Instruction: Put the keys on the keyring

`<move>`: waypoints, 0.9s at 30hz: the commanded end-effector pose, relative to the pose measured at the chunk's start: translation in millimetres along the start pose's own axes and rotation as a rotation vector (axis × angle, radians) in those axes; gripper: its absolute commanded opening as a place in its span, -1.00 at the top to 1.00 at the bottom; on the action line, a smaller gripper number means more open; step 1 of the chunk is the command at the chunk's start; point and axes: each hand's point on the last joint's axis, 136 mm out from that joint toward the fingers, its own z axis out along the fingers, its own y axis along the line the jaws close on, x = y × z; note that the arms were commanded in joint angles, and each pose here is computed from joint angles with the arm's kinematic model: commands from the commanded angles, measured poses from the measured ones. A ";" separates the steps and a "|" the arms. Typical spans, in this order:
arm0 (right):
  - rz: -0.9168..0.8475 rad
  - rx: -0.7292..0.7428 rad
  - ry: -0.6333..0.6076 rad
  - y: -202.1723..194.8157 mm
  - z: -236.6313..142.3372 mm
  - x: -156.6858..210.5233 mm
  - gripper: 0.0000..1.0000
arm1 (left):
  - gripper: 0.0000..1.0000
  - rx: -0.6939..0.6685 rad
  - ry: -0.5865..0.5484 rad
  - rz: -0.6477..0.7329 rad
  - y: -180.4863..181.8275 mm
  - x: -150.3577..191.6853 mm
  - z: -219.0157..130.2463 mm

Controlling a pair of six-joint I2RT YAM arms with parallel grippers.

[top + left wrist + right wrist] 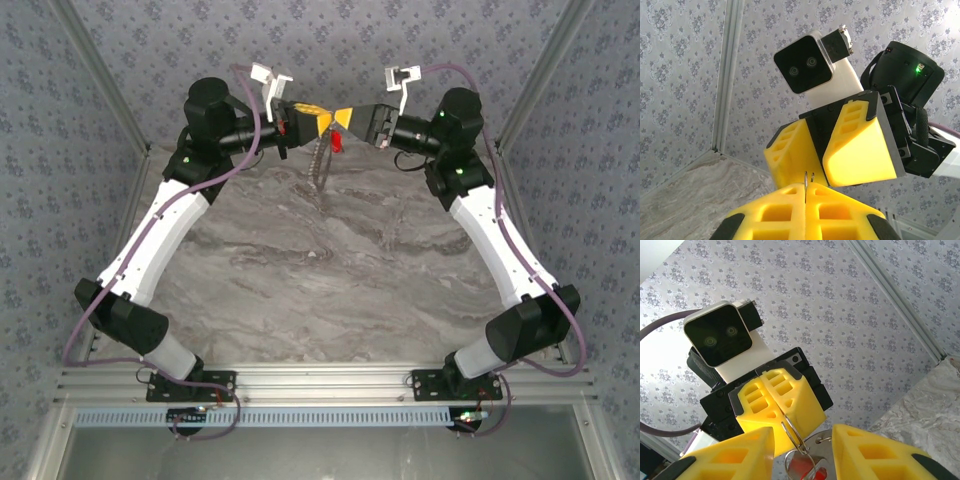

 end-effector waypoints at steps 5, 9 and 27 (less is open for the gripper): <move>-0.033 -0.049 -0.005 15.5 5.7 -6.2 0.41 | 1.00 0.026 -0.056 0.044 -14.8 -18.5 -6.8; -0.032 -0.057 -0.001 17.7 6.9 -5.3 0.59 | 1.00 0.026 -0.059 0.043 -15.1 -18.9 -7.0; -0.004 -0.048 0.011 15.5 2.6 5.7 0.55 | 1.00 0.021 -0.064 0.051 -16.3 -19.8 -9.7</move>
